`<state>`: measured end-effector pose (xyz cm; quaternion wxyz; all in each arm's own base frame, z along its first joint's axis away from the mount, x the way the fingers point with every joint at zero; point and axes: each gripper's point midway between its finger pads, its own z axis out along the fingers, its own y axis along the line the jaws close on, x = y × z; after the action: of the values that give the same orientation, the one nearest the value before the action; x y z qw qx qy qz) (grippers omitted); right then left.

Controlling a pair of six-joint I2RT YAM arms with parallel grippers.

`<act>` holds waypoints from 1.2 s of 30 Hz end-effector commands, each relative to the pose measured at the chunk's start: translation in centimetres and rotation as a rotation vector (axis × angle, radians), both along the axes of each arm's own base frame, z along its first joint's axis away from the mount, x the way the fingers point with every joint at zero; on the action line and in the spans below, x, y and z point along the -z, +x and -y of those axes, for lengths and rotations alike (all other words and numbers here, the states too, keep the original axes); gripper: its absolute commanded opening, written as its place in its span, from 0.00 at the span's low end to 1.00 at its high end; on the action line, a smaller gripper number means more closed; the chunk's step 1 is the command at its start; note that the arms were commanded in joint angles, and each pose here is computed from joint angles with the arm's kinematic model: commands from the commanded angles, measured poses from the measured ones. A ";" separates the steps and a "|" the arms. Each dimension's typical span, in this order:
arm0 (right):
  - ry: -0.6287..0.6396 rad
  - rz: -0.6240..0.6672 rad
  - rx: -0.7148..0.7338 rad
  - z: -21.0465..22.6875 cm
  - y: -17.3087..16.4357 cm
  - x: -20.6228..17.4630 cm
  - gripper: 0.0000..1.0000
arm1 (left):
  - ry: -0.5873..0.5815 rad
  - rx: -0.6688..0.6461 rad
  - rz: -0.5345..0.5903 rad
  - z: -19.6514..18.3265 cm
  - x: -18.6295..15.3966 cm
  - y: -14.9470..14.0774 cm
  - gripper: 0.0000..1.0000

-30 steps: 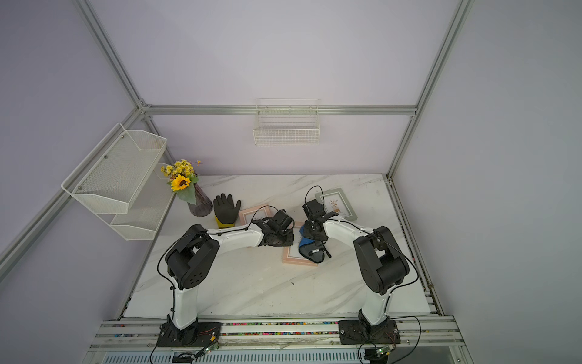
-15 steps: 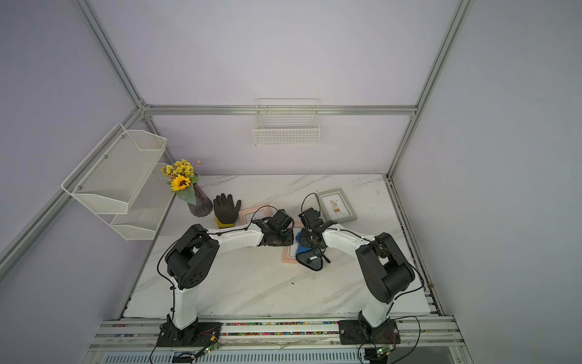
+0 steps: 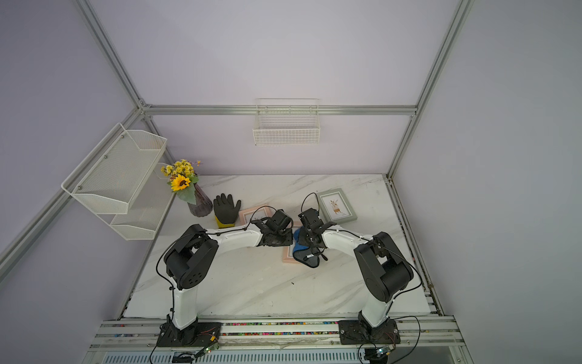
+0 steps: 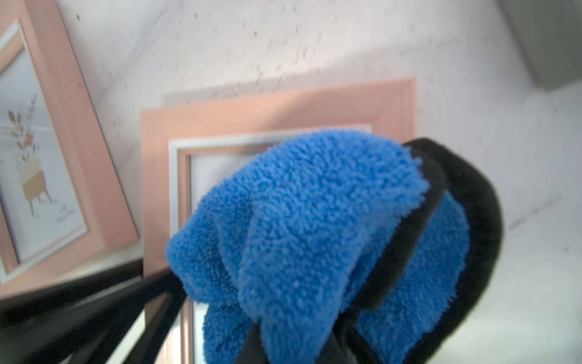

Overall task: Wipe the picture frame with a cloth
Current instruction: Wipe the dirt from the picture frame.

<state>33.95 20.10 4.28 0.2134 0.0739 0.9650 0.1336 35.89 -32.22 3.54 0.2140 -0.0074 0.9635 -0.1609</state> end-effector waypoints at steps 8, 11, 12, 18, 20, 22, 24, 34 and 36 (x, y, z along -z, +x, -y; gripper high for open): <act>-0.032 -0.077 0.026 0.3 2.0 1.7 0.00 | 0.027 -0.022 -0.058 -1.4 1.0 -1.2 0.18; -0.051 -0.064 0.051 0.8 3.7 2.0 0.00 | 0.024 -0.027 -0.055 -1.6 0.9 -1.4 0.18; -0.053 -0.069 0.054 0.9 3.9 2.2 0.00 | 0.021 -0.028 -0.053 -1.6 0.9 -1.4 0.18; -0.036 -0.099 0.017 0.5 0.4 2.5 0.00 | 0.018 -0.030 -0.055 -1.4 1.0 -1.3 0.18; -0.025 -0.113 -0.006 0.0 -1.9 2.2 0.00 | 0.015 -0.027 -0.057 -1.3 1.1 -1.2 0.18; 0.002 -0.142 -0.020 0.0 -3.8 2.3 0.00 | 0.012 -0.028 -0.057 -1.1 1.0 -1.1 0.18; 0.007 -0.149 -0.013 0.5 -4.8 2.5 0.00 | 0.014 -0.027 -0.059 -1.1 1.2 -1.1 0.18; -0.017 -0.080 0.018 0.0 0.7 1.3 0.00 | 0.011 -0.033 -0.060 -1.4 1.0 -1.4 0.18; 0.001 -0.083 -0.007 -0.9 0.3 1.4 0.00 | 0.007 -0.035 -0.061 -1.3 0.9 -1.4 0.18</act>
<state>35.17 21.36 4.39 0.1973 0.0817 0.9650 0.1524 36.04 -32.00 3.57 0.2167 -0.0236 0.9612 -0.1692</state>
